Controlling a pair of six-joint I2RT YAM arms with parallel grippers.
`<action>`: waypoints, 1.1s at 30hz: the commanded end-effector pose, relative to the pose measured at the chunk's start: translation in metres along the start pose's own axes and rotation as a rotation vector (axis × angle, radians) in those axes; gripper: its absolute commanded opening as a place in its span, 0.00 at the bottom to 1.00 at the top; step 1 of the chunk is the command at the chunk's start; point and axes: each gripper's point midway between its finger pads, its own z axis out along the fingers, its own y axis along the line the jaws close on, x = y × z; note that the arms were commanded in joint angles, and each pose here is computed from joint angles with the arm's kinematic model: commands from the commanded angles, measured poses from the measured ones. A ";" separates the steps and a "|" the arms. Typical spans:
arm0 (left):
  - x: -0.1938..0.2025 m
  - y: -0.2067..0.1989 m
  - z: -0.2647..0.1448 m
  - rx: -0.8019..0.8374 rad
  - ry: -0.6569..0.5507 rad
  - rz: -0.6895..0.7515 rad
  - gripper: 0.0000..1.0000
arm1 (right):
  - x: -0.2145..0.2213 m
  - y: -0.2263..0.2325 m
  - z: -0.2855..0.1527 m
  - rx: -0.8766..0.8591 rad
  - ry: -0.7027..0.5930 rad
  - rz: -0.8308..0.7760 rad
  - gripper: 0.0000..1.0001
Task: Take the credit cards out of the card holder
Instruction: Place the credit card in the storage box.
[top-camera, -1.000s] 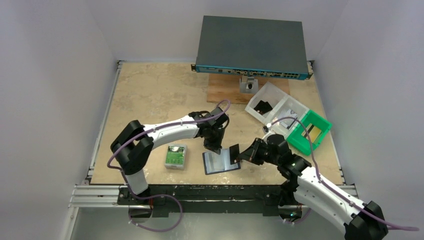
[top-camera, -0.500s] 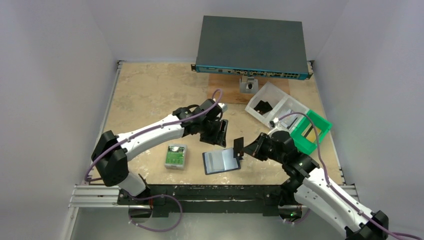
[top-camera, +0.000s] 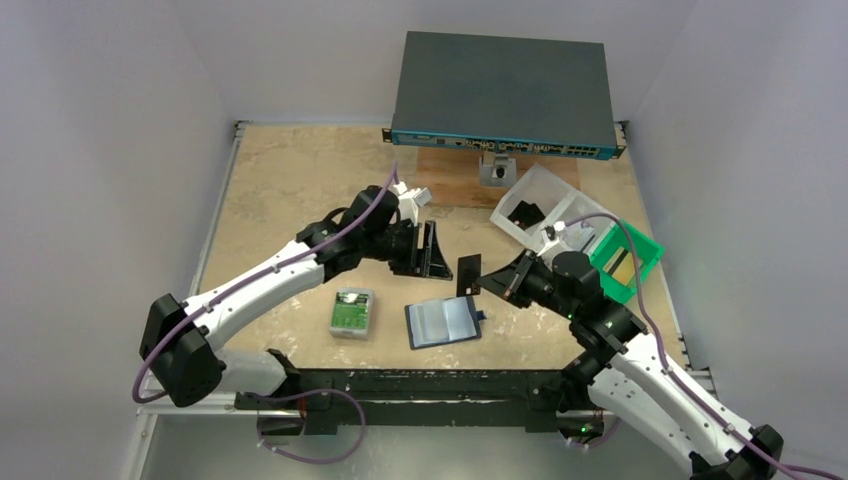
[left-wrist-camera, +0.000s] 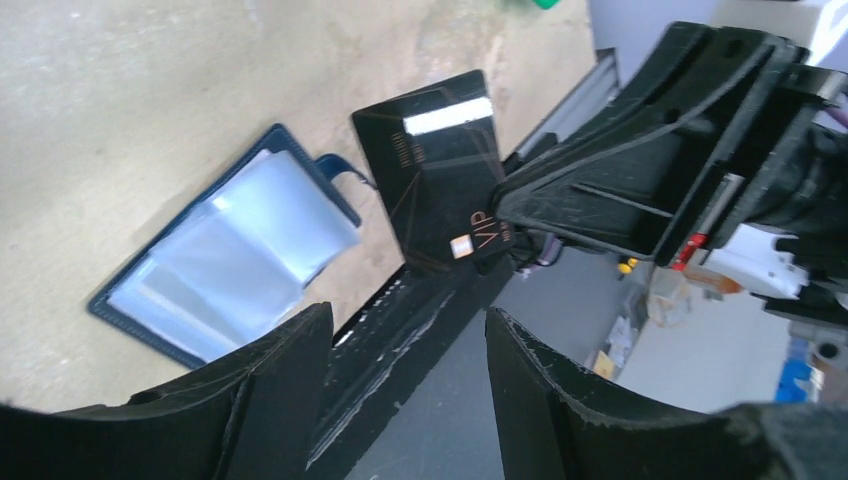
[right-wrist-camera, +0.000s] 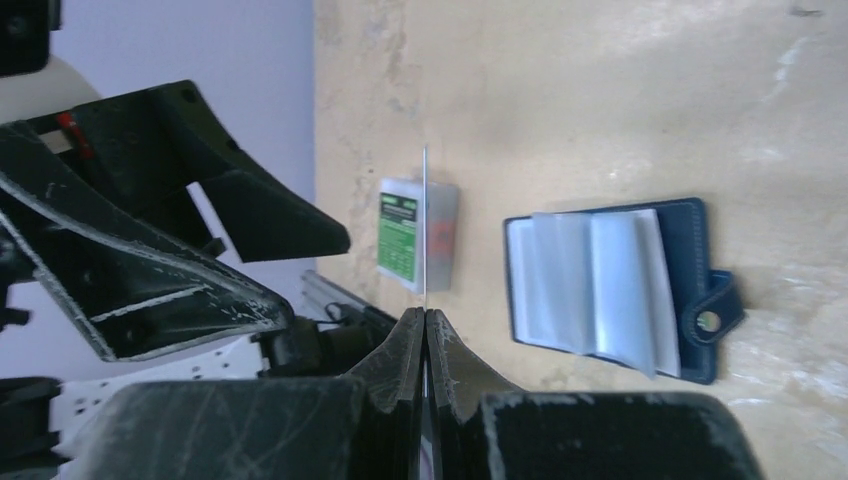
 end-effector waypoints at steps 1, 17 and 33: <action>-0.013 -0.037 -0.013 0.194 -0.041 0.011 0.57 | -0.010 0.060 -0.009 -0.224 0.008 0.047 0.00; -0.025 -0.052 -0.029 0.348 -0.099 -0.051 0.38 | -0.001 0.092 -0.016 -0.390 0.087 0.083 0.00; -0.030 -0.077 -0.025 0.577 -0.069 -0.157 0.00 | 0.002 0.103 -0.009 -0.481 0.119 0.081 0.32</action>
